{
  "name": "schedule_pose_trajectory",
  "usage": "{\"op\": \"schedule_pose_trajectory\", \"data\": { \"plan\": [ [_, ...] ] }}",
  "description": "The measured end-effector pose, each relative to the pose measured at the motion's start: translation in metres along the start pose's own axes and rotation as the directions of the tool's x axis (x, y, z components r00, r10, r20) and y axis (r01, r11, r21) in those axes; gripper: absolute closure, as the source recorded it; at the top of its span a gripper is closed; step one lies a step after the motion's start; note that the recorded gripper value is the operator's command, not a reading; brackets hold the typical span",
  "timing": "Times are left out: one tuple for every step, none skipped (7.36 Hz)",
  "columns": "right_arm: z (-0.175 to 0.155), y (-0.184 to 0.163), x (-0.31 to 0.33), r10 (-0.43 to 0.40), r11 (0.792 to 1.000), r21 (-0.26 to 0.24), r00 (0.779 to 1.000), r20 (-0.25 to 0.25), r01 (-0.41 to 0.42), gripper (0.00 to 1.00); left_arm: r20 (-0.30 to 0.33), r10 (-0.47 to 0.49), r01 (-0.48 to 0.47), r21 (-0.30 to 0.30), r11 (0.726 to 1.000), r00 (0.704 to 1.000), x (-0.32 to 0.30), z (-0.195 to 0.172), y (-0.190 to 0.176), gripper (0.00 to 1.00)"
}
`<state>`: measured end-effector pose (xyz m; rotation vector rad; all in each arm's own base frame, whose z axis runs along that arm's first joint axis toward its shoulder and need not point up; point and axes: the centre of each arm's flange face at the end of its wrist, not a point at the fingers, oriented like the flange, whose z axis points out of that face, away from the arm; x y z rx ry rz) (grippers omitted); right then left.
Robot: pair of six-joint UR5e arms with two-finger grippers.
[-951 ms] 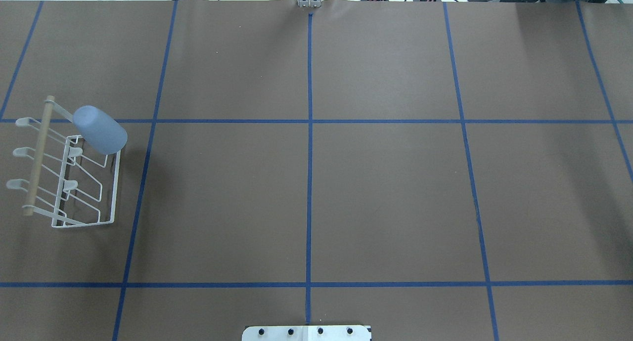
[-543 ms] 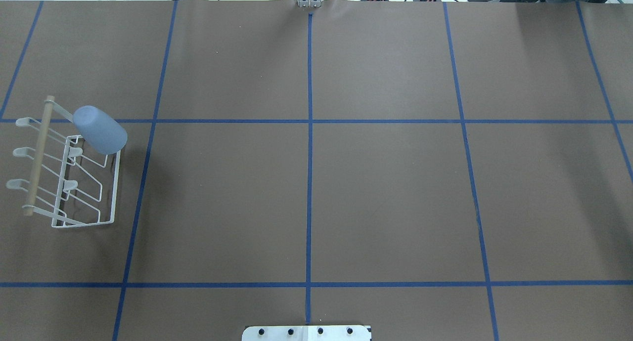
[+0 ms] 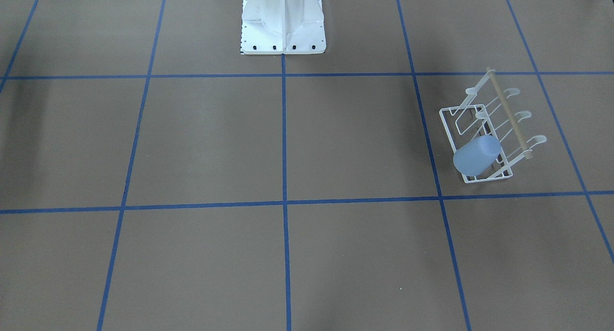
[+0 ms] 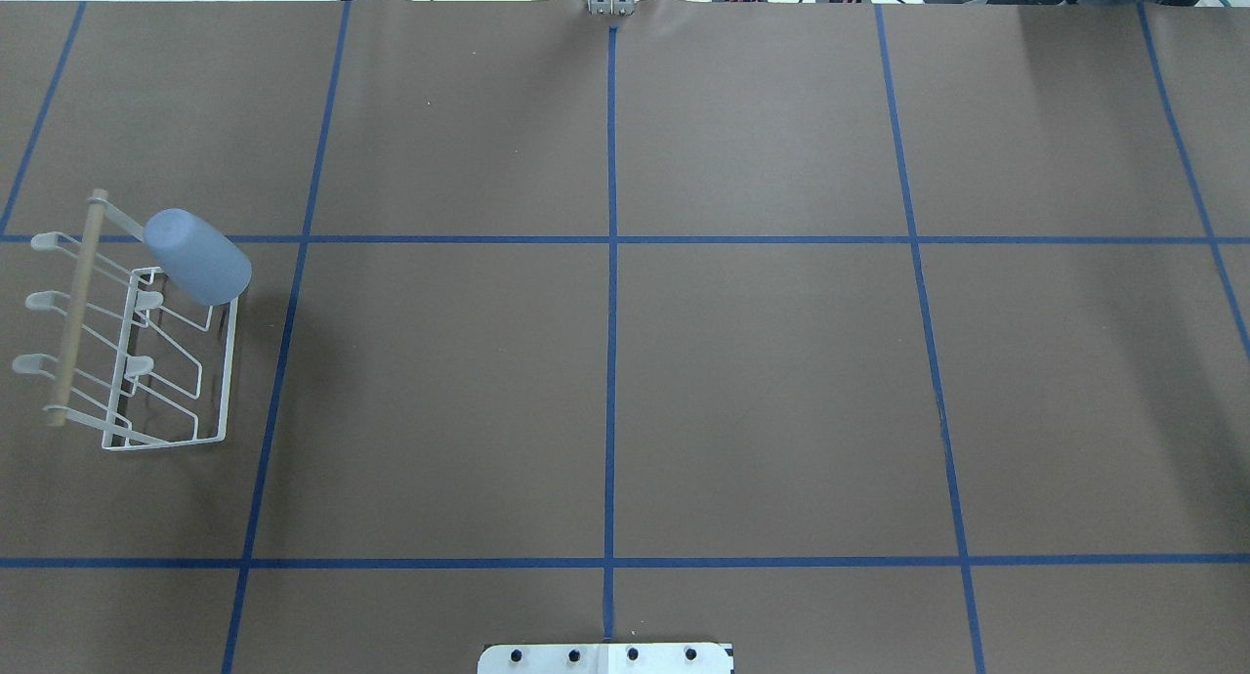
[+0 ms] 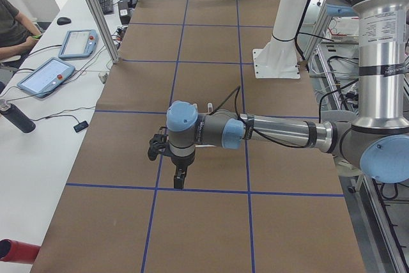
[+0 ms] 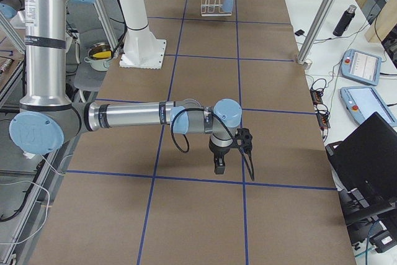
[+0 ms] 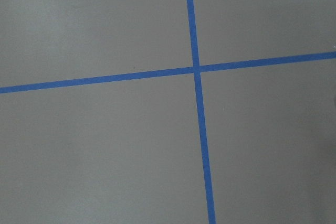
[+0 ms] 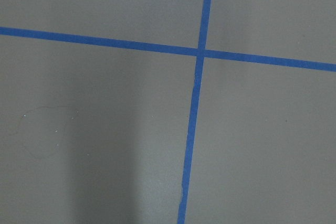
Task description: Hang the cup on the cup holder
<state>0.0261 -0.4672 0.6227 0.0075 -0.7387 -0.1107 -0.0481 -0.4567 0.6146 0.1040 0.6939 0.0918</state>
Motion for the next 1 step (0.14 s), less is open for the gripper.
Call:
{"op": "schedule_pose_trajectory", "data": {
  "plan": [
    [0.0,0.0001,0.0,-0.001,1.0,0.0,1.0,0.0,0.001,0.0,-0.035,-0.004,0.004,-0.009,1.0,0.999,0.0018,0.0019,0.0024,0.02]
  ]
}}
